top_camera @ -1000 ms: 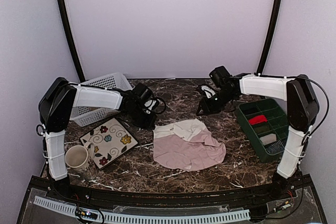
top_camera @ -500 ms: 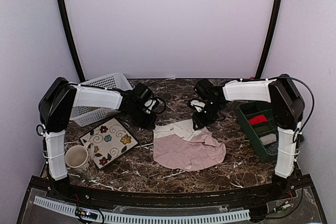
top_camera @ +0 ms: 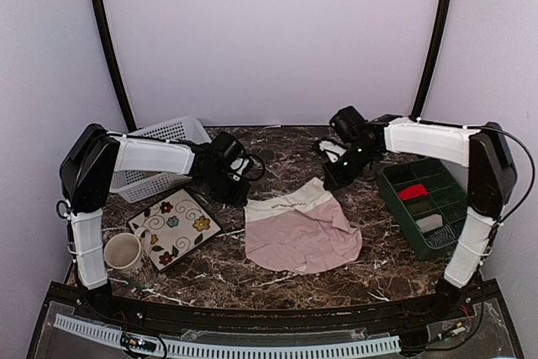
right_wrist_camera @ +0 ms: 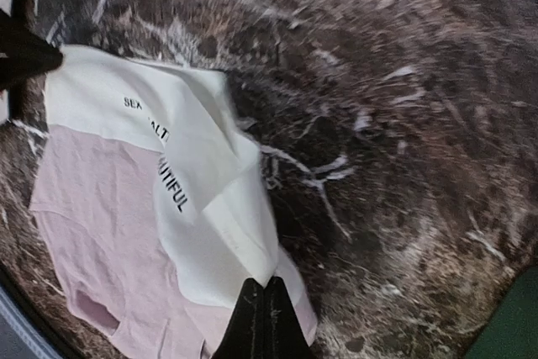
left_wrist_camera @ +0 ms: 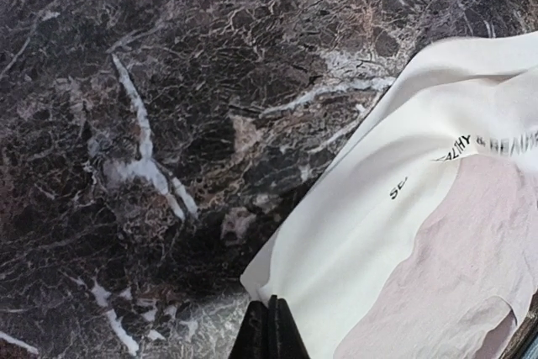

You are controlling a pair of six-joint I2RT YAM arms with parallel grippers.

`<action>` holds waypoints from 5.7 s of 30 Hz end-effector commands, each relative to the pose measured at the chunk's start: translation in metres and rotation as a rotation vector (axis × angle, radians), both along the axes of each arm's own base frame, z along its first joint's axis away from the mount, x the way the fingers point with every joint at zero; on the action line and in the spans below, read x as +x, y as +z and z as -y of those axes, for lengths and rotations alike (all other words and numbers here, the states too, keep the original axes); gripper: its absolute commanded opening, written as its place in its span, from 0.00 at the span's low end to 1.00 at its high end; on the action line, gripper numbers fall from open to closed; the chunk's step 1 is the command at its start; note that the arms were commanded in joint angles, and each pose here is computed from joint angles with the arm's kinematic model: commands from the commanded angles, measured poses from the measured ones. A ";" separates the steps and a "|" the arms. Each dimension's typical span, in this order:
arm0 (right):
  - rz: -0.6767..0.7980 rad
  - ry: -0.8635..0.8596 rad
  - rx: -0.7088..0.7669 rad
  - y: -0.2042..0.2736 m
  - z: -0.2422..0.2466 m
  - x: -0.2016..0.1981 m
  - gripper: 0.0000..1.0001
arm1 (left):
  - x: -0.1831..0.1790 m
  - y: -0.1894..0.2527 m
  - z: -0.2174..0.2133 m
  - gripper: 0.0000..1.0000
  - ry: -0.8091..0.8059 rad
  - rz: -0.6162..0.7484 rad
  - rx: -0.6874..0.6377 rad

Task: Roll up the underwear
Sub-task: Flatten out the underwear at the center of the board, then move the underwear to the center of the board.

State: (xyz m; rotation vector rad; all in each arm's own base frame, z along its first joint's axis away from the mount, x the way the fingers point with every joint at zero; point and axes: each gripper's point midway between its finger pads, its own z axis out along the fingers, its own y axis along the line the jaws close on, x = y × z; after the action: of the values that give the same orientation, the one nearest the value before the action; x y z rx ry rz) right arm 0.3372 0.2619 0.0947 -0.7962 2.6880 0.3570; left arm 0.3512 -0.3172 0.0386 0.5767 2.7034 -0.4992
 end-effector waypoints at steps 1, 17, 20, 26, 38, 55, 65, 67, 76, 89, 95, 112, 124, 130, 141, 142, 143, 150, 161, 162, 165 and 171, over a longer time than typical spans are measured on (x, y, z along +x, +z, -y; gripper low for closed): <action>0.114 -0.129 0.255 0.067 0.021 0.023 0.00 | 0.010 0.059 -0.005 0.00 -0.009 0.129 -0.035; 0.527 -0.193 0.710 0.224 0.055 0.000 0.00 | -0.024 0.258 0.014 0.00 -0.272 0.653 -0.374; 0.501 -0.154 0.784 0.230 0.049 -0.033 0.00 | -0.056 0.269 0.019 0.00 -0.345 0.649 -0.411; 0.404 -0.137 0.898 0.242 0.033 -0.089 0.00 | -0.106 0.287 0.022 0.00 -0.417 0.588 -0.469; 0.368 -0.638 0.478 0.138 0.094 0.025 0.59 | 0.030 0.210 -0.027 0.48 0.074 0.508 -0.141; 0.033 -0.330 0.412 0.053 0.053 -0.024 0.74 | -0.006 0.133 -0.021 0.91 -0.118 0.260 -0.072; -0.107 -0.245 0.310 -0.017 0.021 -0.031 0.45 | -0.049 0.057 0.015 0.66 -0.281 0.033 -0.088; -0.121 -0.228 0.305 -0.027 0.014 -0.028 0.43 | -0.054 0.044 0.021 0.62 -0.302 0.014 -0.060; -0.139 -0.237 0.183 -0.060 0.017 -0.013 0.35 | -0.051 0.000 0.019 0.51 -0.275 -0.020 0.069; -0.139 -0.262 0.299 -0.016 0.016 -0.028 0.41 | 0.027 0.001 0.001 0.51 -0.188 0.079 0.185; -0.075 -0.205 0.343 0.011 0.000 -0.003 0.42 | 0.026 0.047 0.010 0.70 -0.251 0.127 0.127; -0.185 0.112 0.288 -0.042 -0.102 -0.005 0.38 | -0.028 0.063 -0.019 0.73 -0.179 0.093 0.026; -0.142 -0.188 0.144 -0.081 -0.017 0.049 0.34 | -0.033 0.059 -0.025 0.73 -0.194 0.094 0.043; -0.103 -0.375 0.134 -0.061 0.057 0.060 0.35 | -0.027 0.062 -0.021 0.73 -0.204 0.107 0.050; -0.115 -0.120 0.292 0.007 0.029 -0.025 0.38 | -0.027 0.067 -0.011 0.73 -0.227 0.115 0.008; -0.137 -0.088 0.272 0.001 0.025 -0.037 0.37 | -0.027 0.066 -0.011 0.73 -0.224 0.114 0.006; -0.160 -0.057 0.255 -0.006 0.020 -0.049 0.36 | -0.026 0.067 -0.010 0.73 -0.223 0.115 0.003; -0.251 0.072 0.179 -0.043 -0.010 -0.092 0.33 | -0.025 0.071 -0.011 0.73 -0.199 0.120 -0.005; -0.413 0.237 0.215 -0.079 -0.076 -0.135 0.32 | -0.030 0.078 -0.025 0.72 -0.147 0.141 0.014; -0.417 0.256 0.241 -0.074 -0.089 -0.135 0.31 | -0.030 0.078 -0.026 0.72 -0.146 0.141 0.017; -0.417 0.320 0.293 -0.058 -0.132 -0.134 0.32 | -0.030 0.076 -0.029 0.72 -0.141 0.143 0.033; -0.356 0.342 0.343 -0.002 -0.152 -0.122 0.42 | -0.028 0.075 -0.029 0.72 -0.154 0.141 0.043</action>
State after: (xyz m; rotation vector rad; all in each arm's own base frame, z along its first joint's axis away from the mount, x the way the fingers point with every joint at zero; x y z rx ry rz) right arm 0.2132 0.4189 0.0486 -1.2102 2.7111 1.0462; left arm 0.3262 -0.2908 0.1060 0.7927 2.5659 -0.4325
